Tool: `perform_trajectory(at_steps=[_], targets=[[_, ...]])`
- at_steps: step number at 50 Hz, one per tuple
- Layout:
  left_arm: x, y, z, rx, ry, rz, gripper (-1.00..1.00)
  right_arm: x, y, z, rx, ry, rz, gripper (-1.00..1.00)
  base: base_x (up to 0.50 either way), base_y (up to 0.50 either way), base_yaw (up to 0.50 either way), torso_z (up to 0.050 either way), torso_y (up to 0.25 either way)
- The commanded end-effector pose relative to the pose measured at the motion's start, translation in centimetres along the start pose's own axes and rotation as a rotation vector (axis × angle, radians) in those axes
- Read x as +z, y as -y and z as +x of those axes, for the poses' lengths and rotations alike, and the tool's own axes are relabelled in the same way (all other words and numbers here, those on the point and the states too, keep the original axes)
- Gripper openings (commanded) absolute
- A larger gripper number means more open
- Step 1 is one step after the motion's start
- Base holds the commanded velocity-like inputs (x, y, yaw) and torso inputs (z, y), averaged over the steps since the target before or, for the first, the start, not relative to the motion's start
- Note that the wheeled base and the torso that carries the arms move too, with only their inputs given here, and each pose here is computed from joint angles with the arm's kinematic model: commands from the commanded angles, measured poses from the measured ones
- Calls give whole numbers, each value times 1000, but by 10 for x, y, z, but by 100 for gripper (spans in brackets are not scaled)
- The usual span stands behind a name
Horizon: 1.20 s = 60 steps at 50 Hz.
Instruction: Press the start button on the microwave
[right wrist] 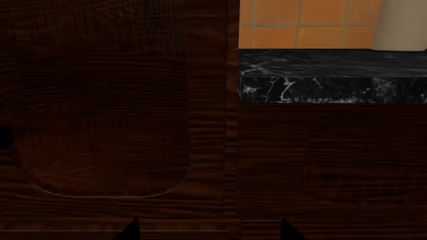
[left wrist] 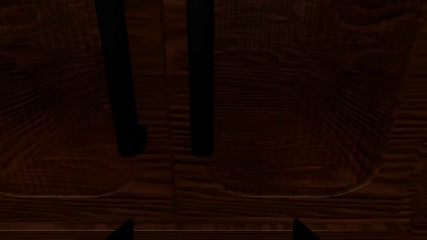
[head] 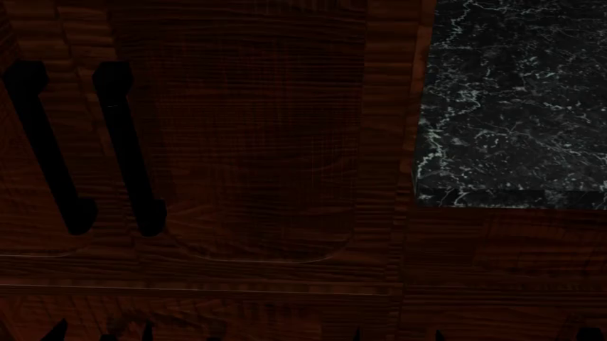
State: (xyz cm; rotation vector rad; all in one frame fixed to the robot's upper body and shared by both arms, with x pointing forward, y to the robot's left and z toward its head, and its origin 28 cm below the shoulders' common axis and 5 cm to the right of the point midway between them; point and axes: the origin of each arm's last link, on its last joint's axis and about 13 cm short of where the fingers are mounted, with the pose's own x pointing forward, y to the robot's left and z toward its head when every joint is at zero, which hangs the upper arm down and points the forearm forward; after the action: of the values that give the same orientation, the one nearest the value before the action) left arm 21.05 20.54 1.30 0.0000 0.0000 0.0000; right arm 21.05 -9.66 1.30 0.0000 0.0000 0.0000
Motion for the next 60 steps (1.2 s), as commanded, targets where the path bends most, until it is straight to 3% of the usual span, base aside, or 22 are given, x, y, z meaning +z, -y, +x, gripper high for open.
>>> perform_trajectory(at_steps=[1,6,19,23,52,60], targets=[[1,0,0,0,0,0,100,1,0,0,0,0,0,100,0,0,0,0,0],[0,0,4,8,29,44,100,-1,0,3,-4,-1,-5,100,0,0,0,0,0],[1,-2,3,16,24,53,100,-1,0,3,0,-7,-3,100,0,0,0,0,0],[1,-2,4,15,11,30,100,0,-1,3,13,-3,32,100,0,0,0,0,0],[0,-3,2,21,14,37,100,-2,-2,1,17,-2,56,100,334,0,0,0,0],[0,-2,2,22,13,37,100,-3,-1,0,11,-3,62,100,45,0,0,0,0]])
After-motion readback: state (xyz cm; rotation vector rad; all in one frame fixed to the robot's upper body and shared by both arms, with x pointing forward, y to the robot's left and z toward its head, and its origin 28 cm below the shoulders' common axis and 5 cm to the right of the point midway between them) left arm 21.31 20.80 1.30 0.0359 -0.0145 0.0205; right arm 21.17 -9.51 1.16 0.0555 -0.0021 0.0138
